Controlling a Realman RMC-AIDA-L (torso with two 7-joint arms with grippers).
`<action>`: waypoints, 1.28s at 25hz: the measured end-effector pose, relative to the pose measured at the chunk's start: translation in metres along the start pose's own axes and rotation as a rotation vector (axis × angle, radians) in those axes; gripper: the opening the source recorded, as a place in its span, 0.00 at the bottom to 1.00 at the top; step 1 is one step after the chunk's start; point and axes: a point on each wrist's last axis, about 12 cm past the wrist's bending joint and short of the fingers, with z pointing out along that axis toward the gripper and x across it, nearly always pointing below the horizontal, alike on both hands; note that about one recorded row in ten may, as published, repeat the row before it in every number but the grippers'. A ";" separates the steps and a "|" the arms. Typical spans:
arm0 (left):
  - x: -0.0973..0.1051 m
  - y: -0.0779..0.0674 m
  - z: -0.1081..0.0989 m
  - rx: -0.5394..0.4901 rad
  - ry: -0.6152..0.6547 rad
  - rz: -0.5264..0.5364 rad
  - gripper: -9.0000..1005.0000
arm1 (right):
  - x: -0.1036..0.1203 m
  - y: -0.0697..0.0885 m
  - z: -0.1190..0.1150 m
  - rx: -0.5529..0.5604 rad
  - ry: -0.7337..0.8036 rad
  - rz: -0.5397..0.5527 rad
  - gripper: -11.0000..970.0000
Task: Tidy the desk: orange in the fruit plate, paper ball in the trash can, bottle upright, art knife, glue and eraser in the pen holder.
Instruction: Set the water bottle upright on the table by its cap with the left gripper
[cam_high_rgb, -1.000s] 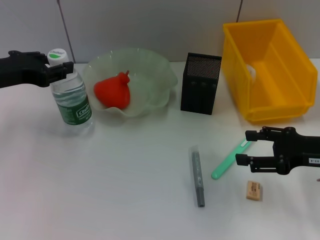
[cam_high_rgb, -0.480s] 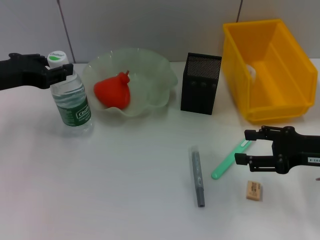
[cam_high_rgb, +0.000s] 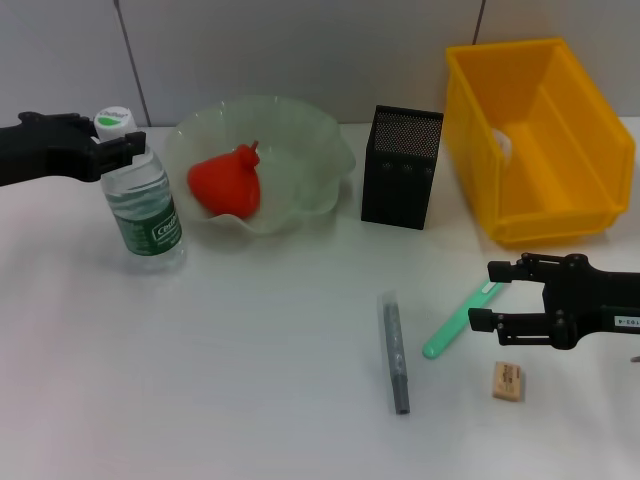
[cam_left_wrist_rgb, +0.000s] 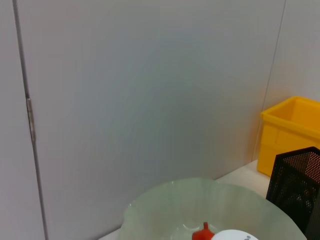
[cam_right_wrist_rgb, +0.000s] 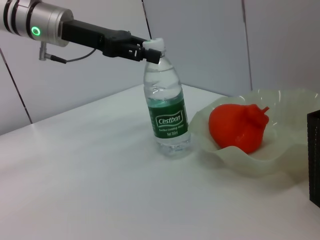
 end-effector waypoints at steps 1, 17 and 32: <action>0.001 0.000 0.001 0.000 0.002 -0.004 0.44 | 0.000 0.000 0.000 0.001 -0.001 0.000 0.82; 0.005 0.000 0.003 -0.006 0.005 -0.015 0.44 | 0.000 0.000 -0.001 -0.003 -0.003 0.000 0.82; 0.006 0.001 0.003 0.000 0.009 -0.035 0.48 | 0.000 0.000 -0.001 -0.004 -0.001 -0.001 0.82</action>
